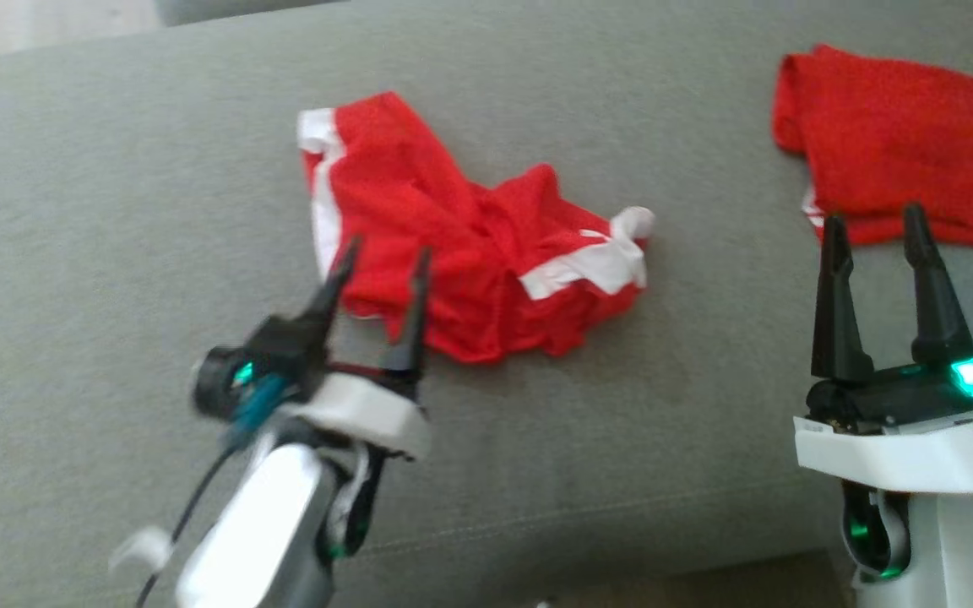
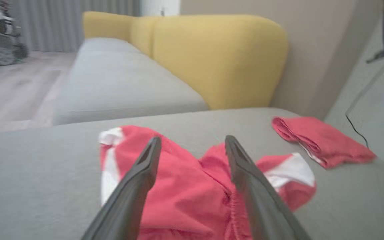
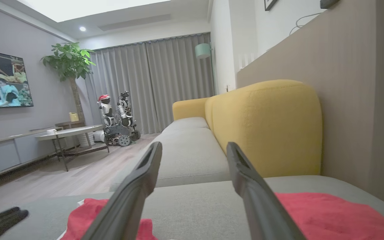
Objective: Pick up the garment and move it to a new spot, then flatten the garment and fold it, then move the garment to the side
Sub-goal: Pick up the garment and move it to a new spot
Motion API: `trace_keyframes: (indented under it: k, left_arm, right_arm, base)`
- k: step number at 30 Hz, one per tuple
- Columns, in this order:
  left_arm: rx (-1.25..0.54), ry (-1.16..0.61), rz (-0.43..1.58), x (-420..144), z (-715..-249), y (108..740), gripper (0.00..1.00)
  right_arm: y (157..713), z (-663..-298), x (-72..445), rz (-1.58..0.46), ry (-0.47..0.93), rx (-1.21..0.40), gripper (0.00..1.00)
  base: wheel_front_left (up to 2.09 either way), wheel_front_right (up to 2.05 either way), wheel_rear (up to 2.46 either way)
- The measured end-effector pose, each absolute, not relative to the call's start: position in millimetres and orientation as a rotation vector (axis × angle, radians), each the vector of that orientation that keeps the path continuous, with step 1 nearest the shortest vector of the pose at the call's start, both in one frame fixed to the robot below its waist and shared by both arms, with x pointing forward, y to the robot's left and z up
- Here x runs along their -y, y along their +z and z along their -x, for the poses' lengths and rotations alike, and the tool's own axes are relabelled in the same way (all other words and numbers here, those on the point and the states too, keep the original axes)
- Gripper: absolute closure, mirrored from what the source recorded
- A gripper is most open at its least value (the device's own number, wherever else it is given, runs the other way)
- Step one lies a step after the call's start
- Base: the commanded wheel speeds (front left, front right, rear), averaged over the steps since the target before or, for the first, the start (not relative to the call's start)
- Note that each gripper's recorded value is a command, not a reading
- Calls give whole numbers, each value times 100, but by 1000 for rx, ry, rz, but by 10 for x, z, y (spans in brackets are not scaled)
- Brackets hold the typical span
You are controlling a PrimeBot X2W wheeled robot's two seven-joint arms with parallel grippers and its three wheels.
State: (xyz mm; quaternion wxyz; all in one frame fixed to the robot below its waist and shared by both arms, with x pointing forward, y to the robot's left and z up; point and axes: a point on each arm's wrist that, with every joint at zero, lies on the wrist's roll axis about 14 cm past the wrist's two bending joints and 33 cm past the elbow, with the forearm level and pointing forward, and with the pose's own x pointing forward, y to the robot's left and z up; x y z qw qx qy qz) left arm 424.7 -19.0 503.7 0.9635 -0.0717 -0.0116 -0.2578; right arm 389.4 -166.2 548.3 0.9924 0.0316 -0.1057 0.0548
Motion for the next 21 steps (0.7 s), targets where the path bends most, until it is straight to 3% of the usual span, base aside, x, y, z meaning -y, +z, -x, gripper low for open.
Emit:
trace_keyframes:
  k: [3,7,12,21]
  left_arm:
    - [118,-284,175,-462,-4185,5310,0]
    - [178,-133,136,-936,-3976,5449,0]
    - [236,-46,51,-1149,-3652,5583,0]
    - [145,14,22,-1342,-3233,5288,0]
  right_arm:
    - [5493,-3937,1529,-78,148,217,0]
    - [5457,-3915,1420,-88,178,206,0]
    - [5410,-3786,1451,-74,169,191,0]
    - [5145,-3521,1353,-77,200,103,0]
  base:
    - [0,0,0]
    - [0,0,0]
    - [0,0,0]
    - [0,0,0]
